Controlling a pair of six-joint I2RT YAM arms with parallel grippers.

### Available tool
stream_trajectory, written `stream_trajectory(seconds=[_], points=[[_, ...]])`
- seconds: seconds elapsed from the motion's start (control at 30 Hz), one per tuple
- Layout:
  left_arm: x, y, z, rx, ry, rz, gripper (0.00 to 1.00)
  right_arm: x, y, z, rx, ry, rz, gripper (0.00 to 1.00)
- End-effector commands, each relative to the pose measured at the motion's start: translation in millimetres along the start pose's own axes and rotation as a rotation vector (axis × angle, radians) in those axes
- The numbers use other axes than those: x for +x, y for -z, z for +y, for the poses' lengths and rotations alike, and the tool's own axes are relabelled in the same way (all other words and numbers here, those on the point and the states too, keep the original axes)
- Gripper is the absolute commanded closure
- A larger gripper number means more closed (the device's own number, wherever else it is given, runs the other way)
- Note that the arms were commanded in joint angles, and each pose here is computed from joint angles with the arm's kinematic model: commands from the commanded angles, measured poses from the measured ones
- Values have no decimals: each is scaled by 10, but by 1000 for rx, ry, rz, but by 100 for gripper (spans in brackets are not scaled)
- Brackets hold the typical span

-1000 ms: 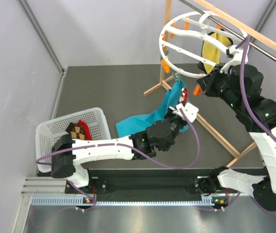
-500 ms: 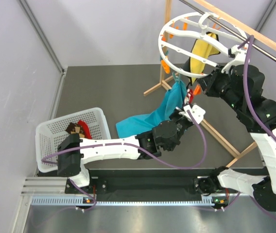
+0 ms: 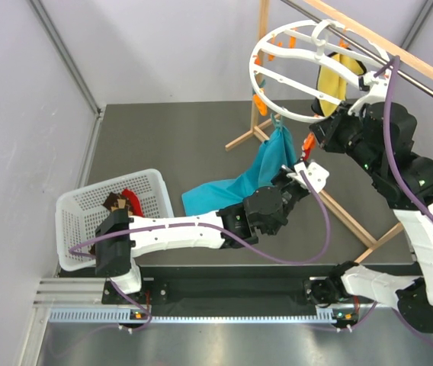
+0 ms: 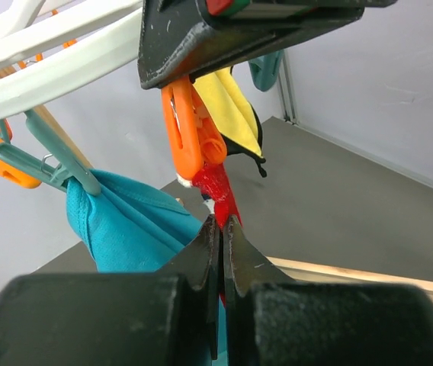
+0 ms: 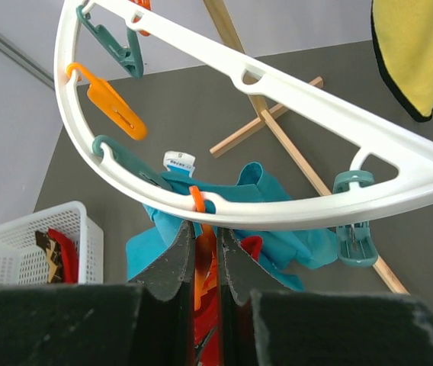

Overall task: Clip the socks to the hanger
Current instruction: Clamp the sock onto the hanger.

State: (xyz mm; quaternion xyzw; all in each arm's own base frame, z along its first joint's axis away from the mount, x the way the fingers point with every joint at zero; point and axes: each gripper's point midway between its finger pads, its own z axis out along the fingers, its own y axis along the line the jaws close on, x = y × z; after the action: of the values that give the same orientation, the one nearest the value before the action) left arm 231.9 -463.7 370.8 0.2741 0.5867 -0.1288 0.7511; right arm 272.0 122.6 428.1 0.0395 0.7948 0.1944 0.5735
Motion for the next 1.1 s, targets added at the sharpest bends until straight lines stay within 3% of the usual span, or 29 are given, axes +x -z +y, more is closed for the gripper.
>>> stream_trajectory(seconds=[0.0, 1.07], points=[[-279, -45, 51, -15, 47, -61, 100, -95, 109, 16, -20, -16, -36, 100], [-364, -106, 124, -87, 81, -98, 100, 14, 49, -230, 110, -76, -44, 100]])
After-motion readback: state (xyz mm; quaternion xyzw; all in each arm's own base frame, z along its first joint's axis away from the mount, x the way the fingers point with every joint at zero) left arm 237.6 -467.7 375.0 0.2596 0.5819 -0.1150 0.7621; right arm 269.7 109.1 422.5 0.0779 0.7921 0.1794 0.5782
